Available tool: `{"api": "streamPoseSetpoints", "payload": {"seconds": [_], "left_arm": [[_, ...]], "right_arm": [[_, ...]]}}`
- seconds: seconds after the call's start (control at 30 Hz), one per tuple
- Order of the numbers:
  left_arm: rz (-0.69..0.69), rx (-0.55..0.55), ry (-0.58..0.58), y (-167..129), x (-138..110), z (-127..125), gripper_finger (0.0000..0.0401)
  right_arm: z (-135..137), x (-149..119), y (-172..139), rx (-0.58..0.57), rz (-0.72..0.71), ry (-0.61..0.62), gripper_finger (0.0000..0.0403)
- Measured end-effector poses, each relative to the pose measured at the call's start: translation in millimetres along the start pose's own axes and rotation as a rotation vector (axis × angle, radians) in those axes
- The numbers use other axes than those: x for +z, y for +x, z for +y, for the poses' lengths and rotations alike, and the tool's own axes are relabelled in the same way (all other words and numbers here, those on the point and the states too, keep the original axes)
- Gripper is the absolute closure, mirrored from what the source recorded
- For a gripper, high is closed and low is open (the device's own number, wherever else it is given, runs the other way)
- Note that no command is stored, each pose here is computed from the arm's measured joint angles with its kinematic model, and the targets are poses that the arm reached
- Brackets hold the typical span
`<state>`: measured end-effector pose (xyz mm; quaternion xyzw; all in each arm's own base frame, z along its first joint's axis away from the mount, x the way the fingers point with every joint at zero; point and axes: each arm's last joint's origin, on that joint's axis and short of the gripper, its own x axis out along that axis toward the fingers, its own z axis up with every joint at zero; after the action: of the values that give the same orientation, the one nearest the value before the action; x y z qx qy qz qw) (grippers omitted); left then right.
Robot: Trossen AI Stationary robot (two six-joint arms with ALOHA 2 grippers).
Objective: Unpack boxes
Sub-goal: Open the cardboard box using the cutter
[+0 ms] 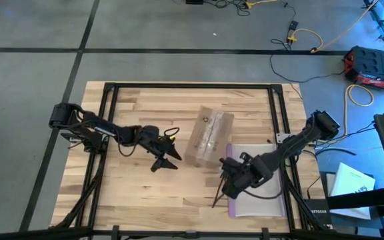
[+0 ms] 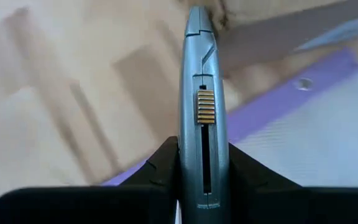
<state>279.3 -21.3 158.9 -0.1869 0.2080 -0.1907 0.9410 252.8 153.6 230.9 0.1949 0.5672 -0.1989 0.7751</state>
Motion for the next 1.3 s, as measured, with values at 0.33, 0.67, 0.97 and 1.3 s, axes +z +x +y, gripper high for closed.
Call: {"api": "streamPoseSetpoints", "payload": {"seconds": [0.33,0.67,0.97,1.3], "left_arm": [[-0.056,0.048,-0.026,6.1,-0.4,-13.8,0.0164],[-0.071,0.088,-0.025,7.6,-1.4,-16.7,0.0164],[-0.072,0.115,0.010,5.9,-0.3,-11.5,0.0164],[-0.055,0.154,-0.006,3.1,11.4,3.1,0.0164]], "right_arm": [[-23.7,-8.3,-3.4,-0.268,0.018,0.054,0.0341],[-26.4,-7.1,-7.2,-0.336,-0.065,-0.016,0.0341],[-4.7,4.2,-48.7,-0.371,-0.040,-0.521,0.0341],[38.9,19.2,-18.9,-0.559,-0.011,-0.732,0.0341]]}}
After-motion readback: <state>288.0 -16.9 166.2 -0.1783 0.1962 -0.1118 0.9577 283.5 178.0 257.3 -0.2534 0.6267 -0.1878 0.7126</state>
